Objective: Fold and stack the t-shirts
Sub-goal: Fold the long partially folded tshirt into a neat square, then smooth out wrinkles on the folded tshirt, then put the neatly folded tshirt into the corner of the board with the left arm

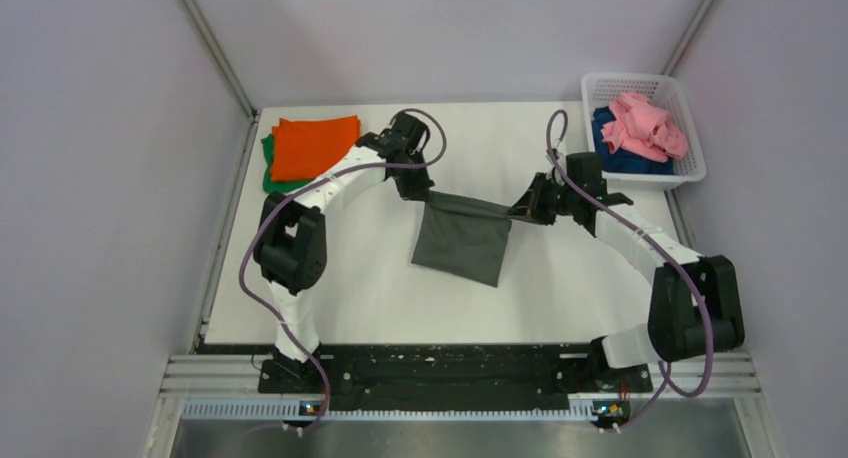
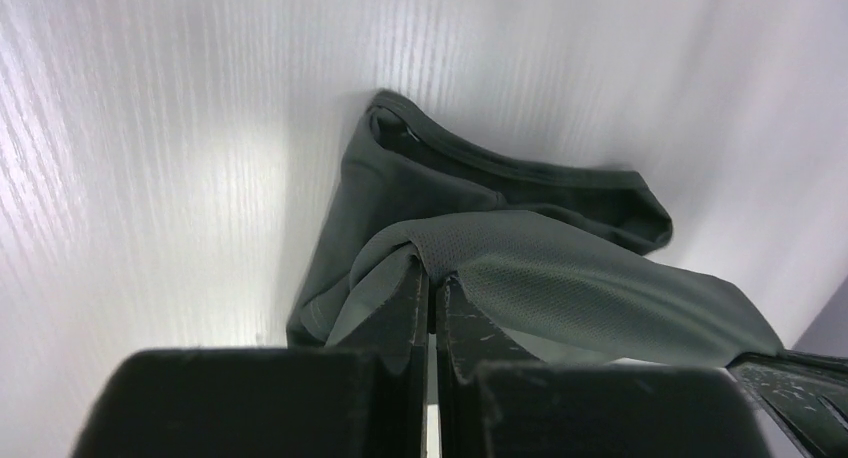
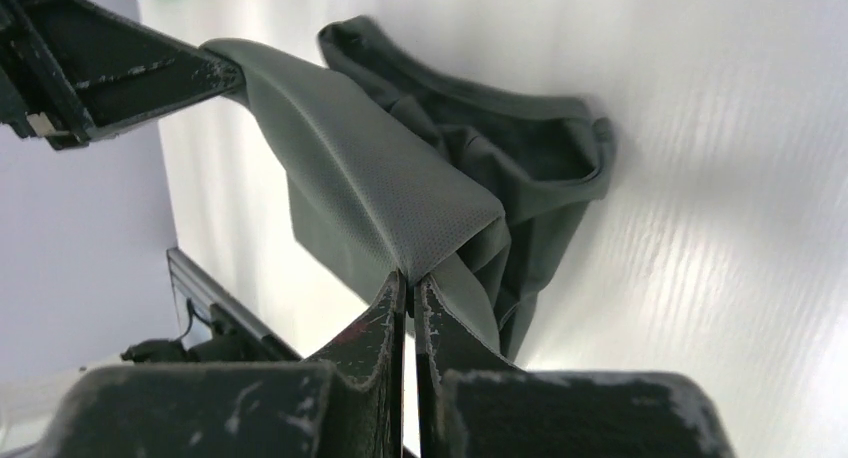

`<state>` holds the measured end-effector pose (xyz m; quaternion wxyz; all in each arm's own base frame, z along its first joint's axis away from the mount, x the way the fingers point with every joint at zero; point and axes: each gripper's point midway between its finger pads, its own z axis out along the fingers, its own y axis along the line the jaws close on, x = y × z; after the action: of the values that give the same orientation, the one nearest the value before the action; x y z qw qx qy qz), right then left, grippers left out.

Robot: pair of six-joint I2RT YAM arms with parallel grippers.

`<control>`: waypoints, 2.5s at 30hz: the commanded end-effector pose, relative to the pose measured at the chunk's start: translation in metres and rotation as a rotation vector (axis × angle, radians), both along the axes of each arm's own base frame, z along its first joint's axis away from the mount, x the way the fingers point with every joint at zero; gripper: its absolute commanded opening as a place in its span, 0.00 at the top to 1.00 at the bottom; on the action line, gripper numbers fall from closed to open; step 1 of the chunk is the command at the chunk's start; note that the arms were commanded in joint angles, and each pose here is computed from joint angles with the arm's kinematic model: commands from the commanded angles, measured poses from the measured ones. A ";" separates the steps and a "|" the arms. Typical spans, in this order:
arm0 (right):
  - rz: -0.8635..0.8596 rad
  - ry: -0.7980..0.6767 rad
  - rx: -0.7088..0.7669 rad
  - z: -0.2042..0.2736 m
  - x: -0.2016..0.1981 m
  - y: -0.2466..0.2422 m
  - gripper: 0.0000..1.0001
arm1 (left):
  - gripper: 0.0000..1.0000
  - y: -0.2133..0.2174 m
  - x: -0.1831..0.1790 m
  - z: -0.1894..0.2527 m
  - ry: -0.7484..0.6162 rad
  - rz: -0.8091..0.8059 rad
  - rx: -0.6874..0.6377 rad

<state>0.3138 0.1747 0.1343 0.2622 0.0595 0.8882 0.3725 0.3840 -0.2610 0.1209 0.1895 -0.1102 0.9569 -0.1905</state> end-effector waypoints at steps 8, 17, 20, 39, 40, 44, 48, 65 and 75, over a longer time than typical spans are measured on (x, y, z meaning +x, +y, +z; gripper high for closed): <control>-0.104 -0.014 -0.082 -0.024 0.058 -0.015 0.85 | 0.61 0.028 0.036 -0.029 0.036 0.059 0.134; -0.070 -0.095 -0.027 0.018 0.049 -0.007 0.01 | 0.27 0.021 0.006 0.013 -0.006 0.008 0.065; -0.003 -0.132 0.083 0.033 0.034 0.011 0.01 | 0.24 -0.006 -0.023 0.027 -0.046 -0.102 -0.053; 0.310 -0.013 0.393 0.002 0.055 0.151 0.01 | 0.24 -0.032 -0.134 -0.099 0.197 -0.251 -0.154; 0.306 -0.007 0.374 -0.005 0.063 0.152 0.01 | 0.24 -0.031 -0.134 -0.101 0.197 -0.244 -0.147; 0.246 -0.024 0.241 -0.040 0.102 0.150 0.01 | 0.25 -0.023 -0.136 -0.103 0.197 -0.225 -0.121; 0.241 0.018 0.221 -0.068 0.116 0.146 0.01 | 0.25 -0.013 -0.143 -0.107 0.207 -0.207 -0.086; 0.192 -0.285 0.048 0.083 0.073 0.075 0.01 | 0.01 0.003 -0.083 0.022 -0.147 -0.206 -0.005; 0.045 -0.278 -0.259 0.049 0.002 -0.014 0.01 | 0.01 0.011 -0.018 -0.035 -0.005 -0.246 0.110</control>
<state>0.3352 0.2002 0.2204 0.3968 -0.0547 0.8431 0.3589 0.3613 -0.2453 0.1079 0.2043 -0.0235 0.9617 -0.1813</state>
